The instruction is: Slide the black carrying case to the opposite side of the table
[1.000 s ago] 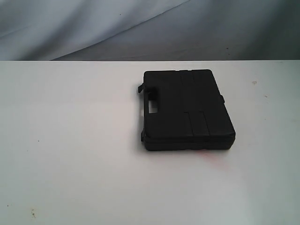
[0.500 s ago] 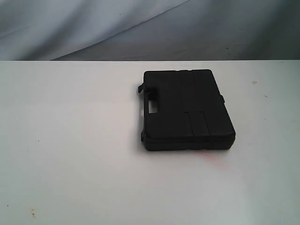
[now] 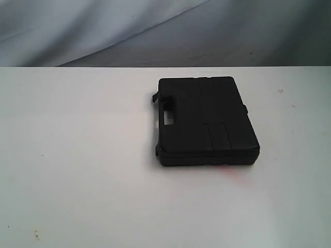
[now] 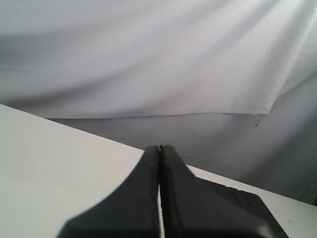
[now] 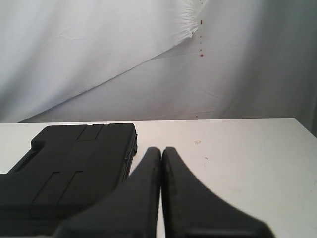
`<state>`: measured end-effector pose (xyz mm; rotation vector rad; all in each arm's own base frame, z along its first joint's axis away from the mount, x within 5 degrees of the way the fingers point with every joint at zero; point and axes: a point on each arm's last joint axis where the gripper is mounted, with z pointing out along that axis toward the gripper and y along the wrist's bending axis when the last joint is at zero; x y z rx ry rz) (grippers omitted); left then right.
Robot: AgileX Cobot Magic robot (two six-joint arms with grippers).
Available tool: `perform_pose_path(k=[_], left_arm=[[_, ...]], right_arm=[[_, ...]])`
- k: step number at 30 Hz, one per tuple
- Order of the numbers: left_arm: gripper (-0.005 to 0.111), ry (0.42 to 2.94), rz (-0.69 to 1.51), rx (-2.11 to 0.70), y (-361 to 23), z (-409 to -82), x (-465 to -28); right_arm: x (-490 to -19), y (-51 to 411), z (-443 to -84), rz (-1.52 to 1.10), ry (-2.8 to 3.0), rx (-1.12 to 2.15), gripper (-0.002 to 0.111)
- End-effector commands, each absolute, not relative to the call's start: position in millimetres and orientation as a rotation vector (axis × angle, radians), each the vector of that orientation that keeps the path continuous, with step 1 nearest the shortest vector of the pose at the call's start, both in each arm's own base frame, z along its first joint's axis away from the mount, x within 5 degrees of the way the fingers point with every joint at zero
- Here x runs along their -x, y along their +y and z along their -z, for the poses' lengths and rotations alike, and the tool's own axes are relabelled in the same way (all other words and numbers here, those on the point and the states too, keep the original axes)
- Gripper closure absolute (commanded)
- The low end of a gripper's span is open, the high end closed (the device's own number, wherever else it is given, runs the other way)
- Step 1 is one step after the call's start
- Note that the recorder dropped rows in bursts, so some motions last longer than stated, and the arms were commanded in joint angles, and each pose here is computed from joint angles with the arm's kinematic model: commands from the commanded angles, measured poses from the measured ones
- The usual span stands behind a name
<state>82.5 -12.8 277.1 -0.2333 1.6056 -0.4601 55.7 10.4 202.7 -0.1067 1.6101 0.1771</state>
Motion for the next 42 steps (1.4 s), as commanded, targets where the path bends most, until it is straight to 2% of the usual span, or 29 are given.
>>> perform_pose_path(k=[1,10,17,30,42], left_arm=[[0.107,1.699,0.397,0.187,-16,-295,-106],[0.107,1.868,0.349,0.134,-24,-317,-143],[0.107,1.965,0.375,0.047,-35,-316,-160],[0.107,2.171,0.506,-0.130,-95,-289,-198],[0.107,2.373,0.453,-0.163,-149,-283,-251]], right_arm=[[-56,10,-203,-0.173,1.598,0.102,0.108],[-56,10,-203,-0.173,1.598,0.102,0.108],[-56,10,-203,-0.173,1.598,0.102,0.108],[-56,10,-203,-0.173,1.598,0.102,0.108],[-56,10,-203,-0.173,1.598,0.102,0.108]])
